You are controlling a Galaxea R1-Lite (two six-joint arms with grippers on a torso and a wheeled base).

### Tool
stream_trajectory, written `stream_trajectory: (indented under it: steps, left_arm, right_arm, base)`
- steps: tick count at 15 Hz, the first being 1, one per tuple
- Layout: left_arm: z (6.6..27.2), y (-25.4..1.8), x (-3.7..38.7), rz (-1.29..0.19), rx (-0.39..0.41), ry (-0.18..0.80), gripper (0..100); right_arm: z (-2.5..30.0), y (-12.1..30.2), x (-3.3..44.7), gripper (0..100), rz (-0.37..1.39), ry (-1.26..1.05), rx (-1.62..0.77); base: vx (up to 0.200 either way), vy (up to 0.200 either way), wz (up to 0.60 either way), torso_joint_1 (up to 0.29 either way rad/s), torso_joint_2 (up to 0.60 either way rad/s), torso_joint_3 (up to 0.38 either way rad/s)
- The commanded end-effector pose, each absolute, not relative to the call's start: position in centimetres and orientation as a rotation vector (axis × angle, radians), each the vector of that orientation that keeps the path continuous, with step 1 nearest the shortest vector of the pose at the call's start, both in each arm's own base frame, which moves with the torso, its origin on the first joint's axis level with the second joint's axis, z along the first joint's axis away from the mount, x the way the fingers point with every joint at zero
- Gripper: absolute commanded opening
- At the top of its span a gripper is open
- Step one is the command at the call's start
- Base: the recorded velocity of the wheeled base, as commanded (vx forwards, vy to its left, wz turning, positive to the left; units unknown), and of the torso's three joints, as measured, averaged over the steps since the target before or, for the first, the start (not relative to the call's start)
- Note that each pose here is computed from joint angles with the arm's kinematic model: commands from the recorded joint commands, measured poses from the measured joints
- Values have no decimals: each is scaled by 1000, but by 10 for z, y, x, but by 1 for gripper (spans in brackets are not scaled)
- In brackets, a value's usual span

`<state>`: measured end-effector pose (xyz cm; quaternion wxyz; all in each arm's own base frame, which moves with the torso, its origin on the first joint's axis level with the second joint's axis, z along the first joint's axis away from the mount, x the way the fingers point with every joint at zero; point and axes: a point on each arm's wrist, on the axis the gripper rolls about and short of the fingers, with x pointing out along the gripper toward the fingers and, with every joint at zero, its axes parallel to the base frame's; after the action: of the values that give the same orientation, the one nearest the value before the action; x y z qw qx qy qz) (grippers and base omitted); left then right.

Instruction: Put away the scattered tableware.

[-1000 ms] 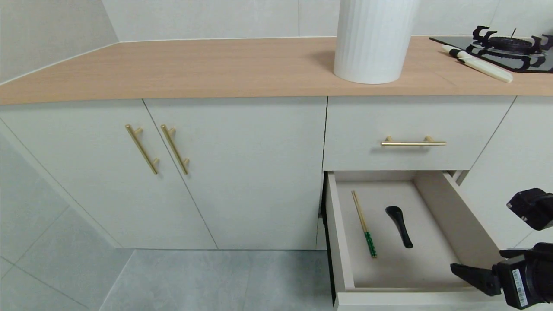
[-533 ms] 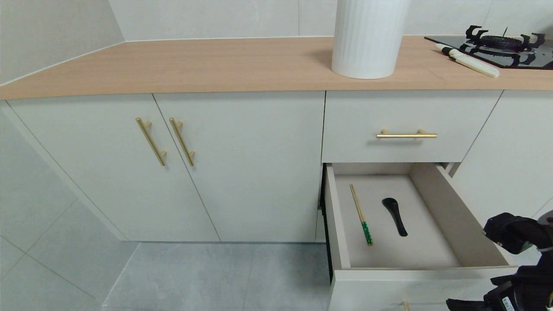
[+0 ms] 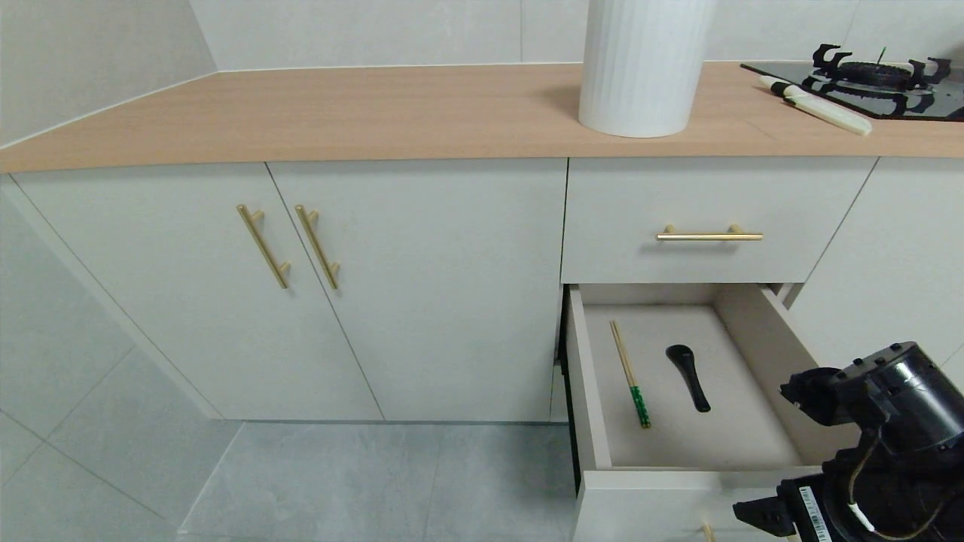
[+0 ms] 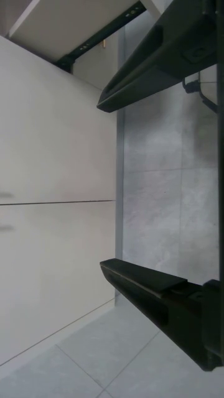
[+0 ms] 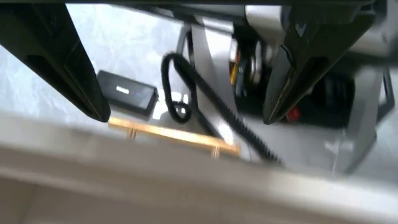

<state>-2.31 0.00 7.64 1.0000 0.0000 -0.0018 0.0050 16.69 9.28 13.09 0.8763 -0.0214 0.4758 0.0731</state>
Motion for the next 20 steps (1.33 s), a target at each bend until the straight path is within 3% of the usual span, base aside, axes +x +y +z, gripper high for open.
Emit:
stream_trajectory:
  steps: [1, 9, 20]
  left_arm:
    - [76, 0, -23, 11, 0, -3, 100]
    - [76, 0, -23, 11, 0, -3, 100]
    - [76, 0, -23, 11, 0, -3, 100]
  right_arm:
    - [124, 95, 172, 100, 127, 1007, -59]
    - [120, 102, 196, 100, 69, 908, -56]
    - [117, 108, 297, 100, -20, 844, -33]
  base:
    - [0, 0, 0, 0, 0, 0]
    - [0, 0, 0, 0, 0, 0]
    - [0, 0, 0, 0, 0, 0]
